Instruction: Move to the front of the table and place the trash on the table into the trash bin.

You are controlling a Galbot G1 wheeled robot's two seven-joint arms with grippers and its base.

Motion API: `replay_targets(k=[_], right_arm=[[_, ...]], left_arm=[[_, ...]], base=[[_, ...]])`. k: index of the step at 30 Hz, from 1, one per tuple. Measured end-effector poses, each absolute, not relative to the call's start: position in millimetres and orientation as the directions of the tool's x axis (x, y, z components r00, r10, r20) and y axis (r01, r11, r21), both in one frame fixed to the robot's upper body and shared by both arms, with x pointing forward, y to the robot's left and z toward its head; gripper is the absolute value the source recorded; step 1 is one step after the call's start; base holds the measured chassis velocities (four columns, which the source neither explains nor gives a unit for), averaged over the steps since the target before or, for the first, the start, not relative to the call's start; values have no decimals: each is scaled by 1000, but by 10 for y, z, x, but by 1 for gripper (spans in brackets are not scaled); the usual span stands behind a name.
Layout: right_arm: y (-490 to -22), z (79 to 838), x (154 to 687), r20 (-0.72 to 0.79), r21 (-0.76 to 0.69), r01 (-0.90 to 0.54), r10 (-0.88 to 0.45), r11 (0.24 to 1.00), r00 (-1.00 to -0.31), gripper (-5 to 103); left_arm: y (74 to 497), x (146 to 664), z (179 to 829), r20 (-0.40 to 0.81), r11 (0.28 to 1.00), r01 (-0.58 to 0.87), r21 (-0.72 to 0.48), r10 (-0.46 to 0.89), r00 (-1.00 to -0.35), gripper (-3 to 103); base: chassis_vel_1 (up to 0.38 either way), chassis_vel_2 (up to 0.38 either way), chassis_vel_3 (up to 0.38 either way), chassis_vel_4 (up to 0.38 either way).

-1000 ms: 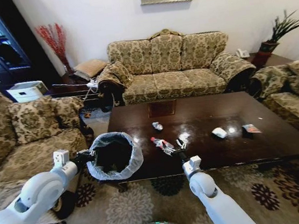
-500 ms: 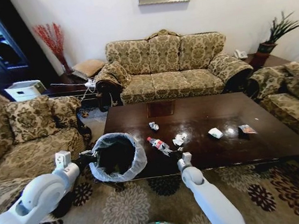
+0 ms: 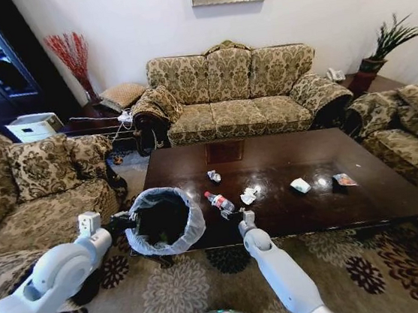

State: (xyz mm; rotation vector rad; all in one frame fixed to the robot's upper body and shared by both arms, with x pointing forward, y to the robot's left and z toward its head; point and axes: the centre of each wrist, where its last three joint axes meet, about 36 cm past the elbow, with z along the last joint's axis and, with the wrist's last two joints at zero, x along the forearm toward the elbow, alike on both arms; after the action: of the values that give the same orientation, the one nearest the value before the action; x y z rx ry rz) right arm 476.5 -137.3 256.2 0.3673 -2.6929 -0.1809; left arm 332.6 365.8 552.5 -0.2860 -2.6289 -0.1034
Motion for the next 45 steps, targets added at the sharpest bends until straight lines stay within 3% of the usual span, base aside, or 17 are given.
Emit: replay_targets(k=[3,9,11,15,17,19,29,33,35,36,38,40,41,42,43,45], right_arm=[[-1366,2555,4762,382,184,-232,-287,955,-878,67],[-1365,2533,4722,375,187,-233,-289,954,-881,47],[-1364,2534,4712,373,187,-234,-290,954,-881,47],[-1356,2541,4658,369,193,-238,-295,952,-881,32],[-1352,2543,4639,368,195,-239,-297,951,-881,32],[-1343,2565,4569,363,207,-241,-303,948,-881,23],[-1406,3098,4345,234,302,-269,-345,914,-909,17],[-1482,3605,4190,124,347,-309,-370,885,-921,17],[-1479,4164,4045,63,468,-353,-429,810,-901,17],[-1479,4164,4045,63,468,-353,-429,810,-901,17],[-1422,4729,3857,26,627,-389,-517,675,-856,17],[-1408,4841,3810,20,654,-396,-539,644,-842,17],[-1369,5137,3662,-4,716,-421,-600,556,-800,17],[-1353,5289,3576,-18,742,-434,-633,510,-774,17],[-1353,5289,3576,-18,742,-434,-633,510,-774,17],[-1342,5637,3350,-44,810,-454,-733,372,-678,17]], left_arm=[[3665,3335,5524,480,975,220,24,182,-858,1],[3672,3349,5537,479,975,222,32,180,-859,1],[3673,3351,5540,478,975,222,33,180,-860,1],[3692,3357,5537,473,976,215,45,169,-865,1],[3700,3359,5531,472,976,212,48,165,-866,1],[3719,3365,5519,471,977,205,52,157,-868,1],[3879,3480,5500,466,982,171,76,116,-877,1],[4200,3703,5519,452,983,126,133,53,-890,1],[4429,3885,5600,441,980,102,171,16,-897,1],[4429,3885,5600,441,980,102,171,16,-897,1],[4627,4029,5662,435,979,70,190,-20,-900,1],[4663,4051,5670,433,979,63,193,-27,-901,1],[4743,4089,5669,436,978,50,201,-44,-899,1],[4771,4097,5662,438,978,45,202,-50,-898,1],[4771,4097,5662,438,978,45,202,-50,-898,1],[4843,4103,5615,445,979,32,203,-63,-893,1]], base=[[0,0,0,0],[0,0,0,0],[0,0,0,0],[0,0,0,0],[0,0,0,0],[0,0,0,0],[0,0,0,0],[0,0,0,0],[0,0,0,0],[0,0,0,0],[0,0,0,0],[0,0,0,0],[0,0,0,0],[0,0,0,0],[0,0,0,0],[0,0,0,0]])
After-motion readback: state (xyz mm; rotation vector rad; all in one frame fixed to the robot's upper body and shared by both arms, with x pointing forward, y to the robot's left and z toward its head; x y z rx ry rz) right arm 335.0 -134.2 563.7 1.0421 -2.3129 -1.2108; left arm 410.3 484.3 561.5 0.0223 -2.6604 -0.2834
